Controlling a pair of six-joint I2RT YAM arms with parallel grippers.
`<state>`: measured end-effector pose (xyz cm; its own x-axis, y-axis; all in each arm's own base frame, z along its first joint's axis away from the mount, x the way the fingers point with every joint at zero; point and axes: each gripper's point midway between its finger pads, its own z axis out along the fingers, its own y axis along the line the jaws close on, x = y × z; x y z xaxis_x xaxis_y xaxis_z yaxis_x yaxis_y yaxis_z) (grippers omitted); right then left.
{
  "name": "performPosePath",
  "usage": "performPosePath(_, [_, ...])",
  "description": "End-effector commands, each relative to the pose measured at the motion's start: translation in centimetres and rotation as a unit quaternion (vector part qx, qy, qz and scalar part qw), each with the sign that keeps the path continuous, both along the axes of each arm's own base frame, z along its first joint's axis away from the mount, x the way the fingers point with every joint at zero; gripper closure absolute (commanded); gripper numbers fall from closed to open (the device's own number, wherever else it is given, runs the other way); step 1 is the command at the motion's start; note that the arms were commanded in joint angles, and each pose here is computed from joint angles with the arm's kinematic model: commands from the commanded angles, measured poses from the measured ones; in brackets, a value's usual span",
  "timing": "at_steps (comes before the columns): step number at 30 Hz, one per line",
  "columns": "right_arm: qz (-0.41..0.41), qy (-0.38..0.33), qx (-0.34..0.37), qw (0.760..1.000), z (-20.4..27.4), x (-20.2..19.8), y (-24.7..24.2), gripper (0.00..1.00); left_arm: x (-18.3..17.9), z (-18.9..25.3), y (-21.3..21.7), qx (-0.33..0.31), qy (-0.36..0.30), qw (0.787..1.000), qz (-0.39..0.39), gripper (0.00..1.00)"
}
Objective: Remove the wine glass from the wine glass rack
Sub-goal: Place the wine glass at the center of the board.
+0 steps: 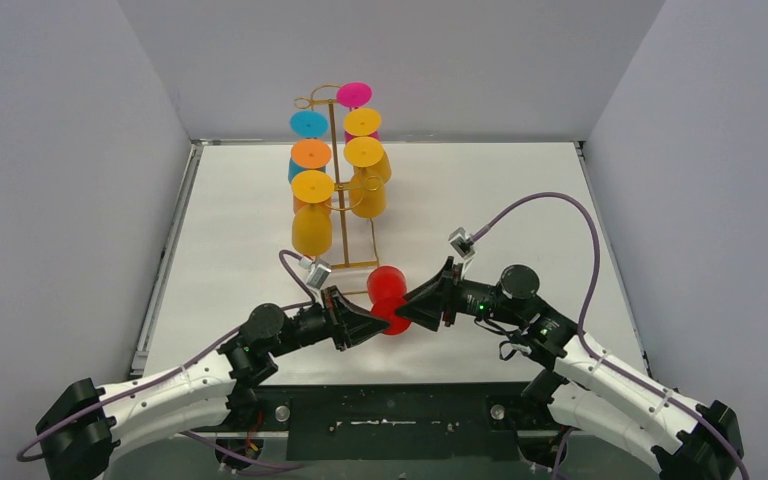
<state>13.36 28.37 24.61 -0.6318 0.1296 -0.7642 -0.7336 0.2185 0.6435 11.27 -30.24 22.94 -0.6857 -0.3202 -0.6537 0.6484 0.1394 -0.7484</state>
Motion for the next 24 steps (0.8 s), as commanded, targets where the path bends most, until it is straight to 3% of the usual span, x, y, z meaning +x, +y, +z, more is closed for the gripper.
performPosePath(1, [-0.025,-0.041,0.011,0.999,3.2,1.0,-0.1,0.44,-0.5,1.9,0.4,-0.017,-0.069,0.997,-0.004,1.0])
performPosePath(9, [-0.13,-0.07,-0.028,0.989,5.7,3.9,-2.3,0.17,-1.1,1.0,1.0,-0.008,-0.107,0.994,-0.011,1.0])
performPosePath(15, [-0.243,-0.008,-0.127,0.962,3.0,7.9,-5.1,0.13,-3.7,0.9,2.3,-0.068,-0.177,0.981,-0.049,1.0])
performPosePath(24, [-0.205,0.018,-0.07,0.976,2.2,8.8,-5.6,0.09,-6.0,-1.1,2.6,-0.043,-0.255,0.96,-0.105,1.0])
